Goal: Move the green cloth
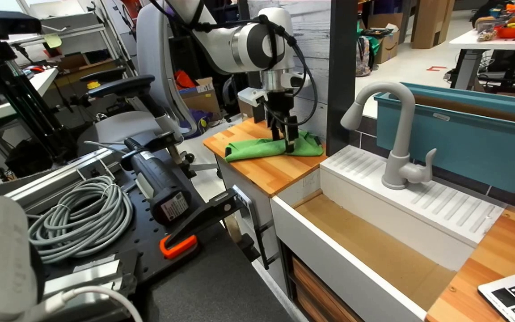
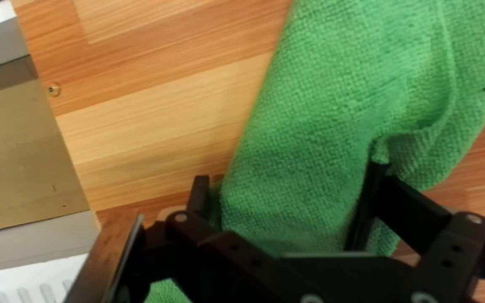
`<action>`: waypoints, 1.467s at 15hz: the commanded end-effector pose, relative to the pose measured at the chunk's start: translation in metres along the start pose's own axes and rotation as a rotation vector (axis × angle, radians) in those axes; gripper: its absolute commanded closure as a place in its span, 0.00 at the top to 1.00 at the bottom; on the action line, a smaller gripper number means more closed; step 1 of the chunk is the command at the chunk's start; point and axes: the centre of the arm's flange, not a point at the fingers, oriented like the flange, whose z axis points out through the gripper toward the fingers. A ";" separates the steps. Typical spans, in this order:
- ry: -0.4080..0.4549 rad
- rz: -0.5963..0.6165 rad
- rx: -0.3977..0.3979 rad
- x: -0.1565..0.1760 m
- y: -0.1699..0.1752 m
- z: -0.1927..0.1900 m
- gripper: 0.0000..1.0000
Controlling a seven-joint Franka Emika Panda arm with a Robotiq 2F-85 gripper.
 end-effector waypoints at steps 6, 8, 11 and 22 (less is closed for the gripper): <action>-0.032 0.090 -0.053 -0.012 0.041 0.005 1.00; -0.035 0.092 -0.041 -0.015 0.040 -0.004 1.00; -0.048 0.078 -0.027 -0.027 0.039 -0.033 1.00; -0.021 0.021 0.027 -0.060 0.021 -0.116 1.00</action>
